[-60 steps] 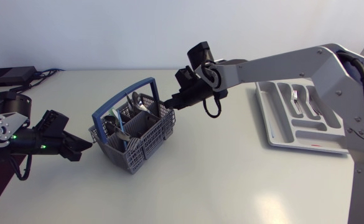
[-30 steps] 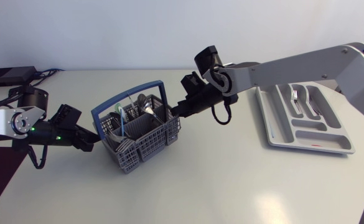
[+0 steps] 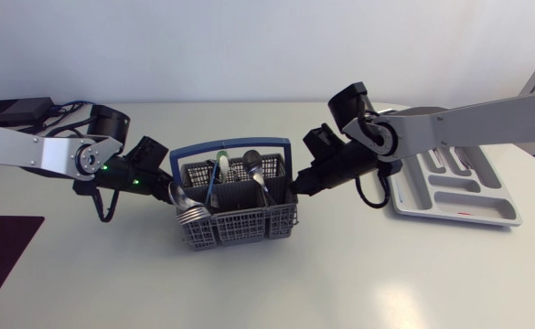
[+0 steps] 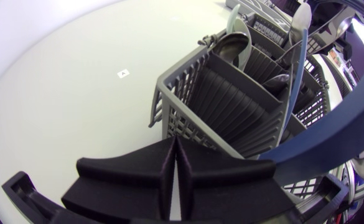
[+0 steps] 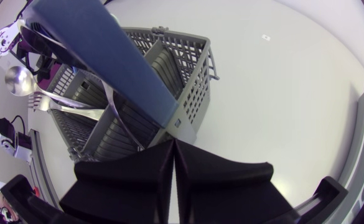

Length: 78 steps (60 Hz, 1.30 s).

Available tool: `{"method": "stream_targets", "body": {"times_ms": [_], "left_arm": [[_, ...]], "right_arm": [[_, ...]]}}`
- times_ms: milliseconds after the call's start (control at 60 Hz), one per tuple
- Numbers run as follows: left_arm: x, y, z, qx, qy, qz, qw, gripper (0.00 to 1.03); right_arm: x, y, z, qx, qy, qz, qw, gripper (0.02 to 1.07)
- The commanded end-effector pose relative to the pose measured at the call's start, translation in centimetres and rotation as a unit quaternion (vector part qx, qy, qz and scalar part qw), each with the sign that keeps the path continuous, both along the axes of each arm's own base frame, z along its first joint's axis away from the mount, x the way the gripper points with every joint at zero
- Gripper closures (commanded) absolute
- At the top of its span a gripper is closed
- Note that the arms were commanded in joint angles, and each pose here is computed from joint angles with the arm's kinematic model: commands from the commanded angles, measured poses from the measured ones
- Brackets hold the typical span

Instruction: Sort the cutlery from the basket into the organizer compartments.

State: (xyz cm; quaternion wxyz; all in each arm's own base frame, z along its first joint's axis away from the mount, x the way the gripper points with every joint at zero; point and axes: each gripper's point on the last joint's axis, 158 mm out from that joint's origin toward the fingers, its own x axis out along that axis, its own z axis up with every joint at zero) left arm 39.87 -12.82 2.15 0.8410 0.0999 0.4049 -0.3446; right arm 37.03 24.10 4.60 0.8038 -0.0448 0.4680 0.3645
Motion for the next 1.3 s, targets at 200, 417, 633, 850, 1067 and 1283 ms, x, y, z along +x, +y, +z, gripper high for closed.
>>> {"method": "stream_targets", "body": {"times_ms": [200,417,633,850,1067,1283], "left_arm": [[1.9,-5.8,1.1,-0.015,-0.011,-0.040,0.999,1.00],[3.7,-6.1,0.8,-0.012,-0.012,-0.030,0.999,1.00],[3.6,-2.1,1.2,-0.009,-0.009,0.009,1.000,0.85],[2.0,1.2,4.4,-0.003,-0.037,0.032,0.999,0.66],[-2.0,2.1,7.6,0.006,-0.069,0.025,0.997,0.62],[-5.2,1.7,10.7,0.002,-0.101,0.012,0.995,0.60]], "right_arm": [[0.5,-1.0,1.1,0.015,-0.024,-0.008,1.000,1.01],[1.7,-2.7,0.1,0.010,-0.019,-0.030,0.999,1.01],[1.6,-5.3,-0.3,-0.026,-0.036,-0.060,0.997,0.72],[1.0,-7.0,4.2,-0.049,-0.095,-0.084,0.991,0.43],[-1.9,-5.4,9.6,-0.044,-0.139,-0.062,0.987,0.43],[-4.2,-3.8,12.0,-0.036,-0.155,-0.040,0.986,0.43]]}}
